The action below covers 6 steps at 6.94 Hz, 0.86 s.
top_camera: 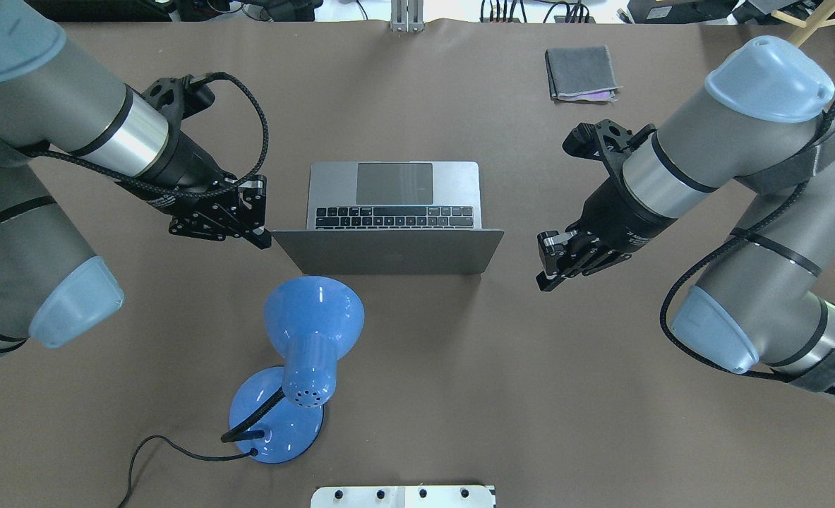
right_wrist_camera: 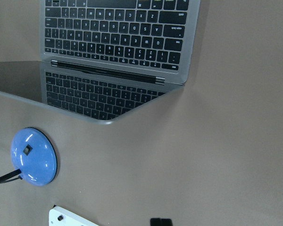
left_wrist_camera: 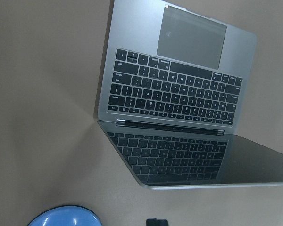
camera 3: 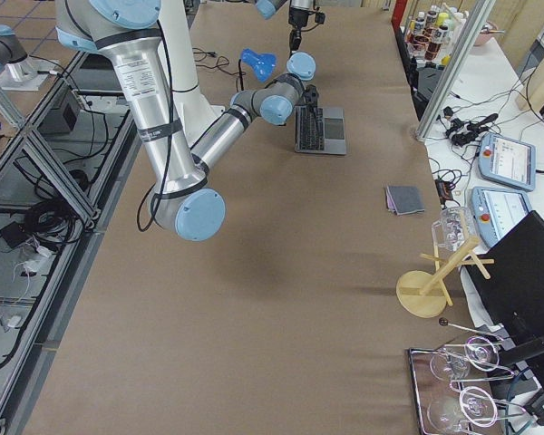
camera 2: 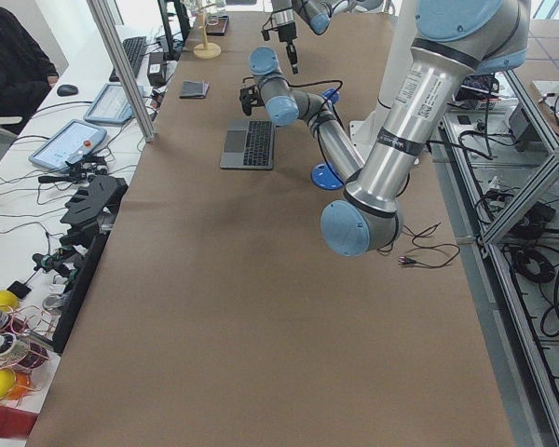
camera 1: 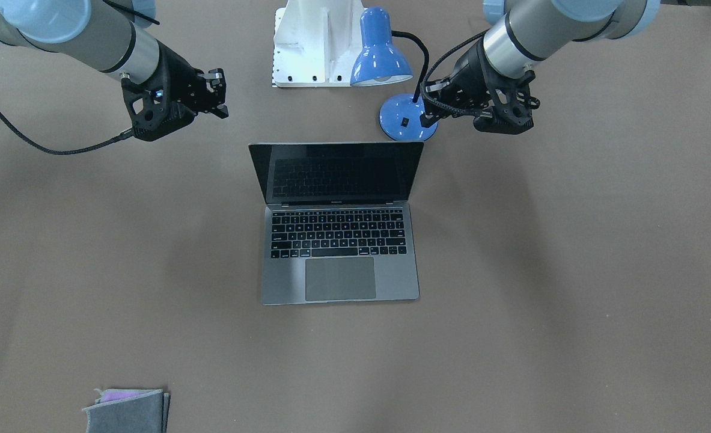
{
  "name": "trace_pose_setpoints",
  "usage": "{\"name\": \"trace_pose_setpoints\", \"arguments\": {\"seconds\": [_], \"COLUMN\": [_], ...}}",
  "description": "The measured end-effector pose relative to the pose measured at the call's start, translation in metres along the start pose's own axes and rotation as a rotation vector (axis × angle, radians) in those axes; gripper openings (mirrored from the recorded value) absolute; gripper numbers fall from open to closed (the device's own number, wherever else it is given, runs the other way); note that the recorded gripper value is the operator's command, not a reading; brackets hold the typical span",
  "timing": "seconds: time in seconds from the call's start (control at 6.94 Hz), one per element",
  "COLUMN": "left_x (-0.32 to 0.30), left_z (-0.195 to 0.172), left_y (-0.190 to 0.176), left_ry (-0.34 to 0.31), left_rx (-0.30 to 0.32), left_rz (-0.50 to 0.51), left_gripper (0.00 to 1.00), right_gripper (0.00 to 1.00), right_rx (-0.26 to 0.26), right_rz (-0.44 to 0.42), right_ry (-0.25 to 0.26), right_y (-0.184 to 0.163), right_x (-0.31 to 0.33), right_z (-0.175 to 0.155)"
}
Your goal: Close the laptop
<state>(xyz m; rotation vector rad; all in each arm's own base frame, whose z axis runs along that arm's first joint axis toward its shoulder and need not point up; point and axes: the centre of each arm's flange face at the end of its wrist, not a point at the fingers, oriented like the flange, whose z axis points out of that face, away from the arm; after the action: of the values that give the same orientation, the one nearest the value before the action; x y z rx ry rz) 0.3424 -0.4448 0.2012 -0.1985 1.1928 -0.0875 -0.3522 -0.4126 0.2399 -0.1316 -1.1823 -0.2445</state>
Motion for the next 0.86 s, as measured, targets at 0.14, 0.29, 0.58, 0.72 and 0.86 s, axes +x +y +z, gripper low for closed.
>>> {"name": "trace_pose_setpoints", "arguments": {"seconds": [0.14,0.29,0.58,0.72,0.86], "left_x": [0.001,0.004,0.008,0.011,0.015], "left_z": [0.005,0.011,0.022,0.028,0.034], "left_y": [0.001,0.003,0.003,0.002,0.001], "left_ry": [-0.003,-0.006,-0.013,-0.017,-0.021], "left_rx": [-0.008,-0.018,-0.032,-0.040,-0.046], "left_rz": [0.001,0.003,0.005,0.004,0.004], "left_gripper": [0.00,0.00,0.00,0.00,0.00], "right_gripper": [0.00,0.00,0.00,0.00,0.00], "right_rx": [-0.004,-0.004,0.012,0.022,0.035], "right_rz": [0.002,-0.001,-0.002,0.001,0.001], "right_ry": [-0.004,-0.009,-0.003,0.003,0.009], "right_y": [0.002,0.002,-0.013,-0.023,-0.029], "right_x": [-0.007,-0.018,-0.038,-0.044,-0.048], "right_z": [0.003,0.007,0.017,0.021,0.022]}}
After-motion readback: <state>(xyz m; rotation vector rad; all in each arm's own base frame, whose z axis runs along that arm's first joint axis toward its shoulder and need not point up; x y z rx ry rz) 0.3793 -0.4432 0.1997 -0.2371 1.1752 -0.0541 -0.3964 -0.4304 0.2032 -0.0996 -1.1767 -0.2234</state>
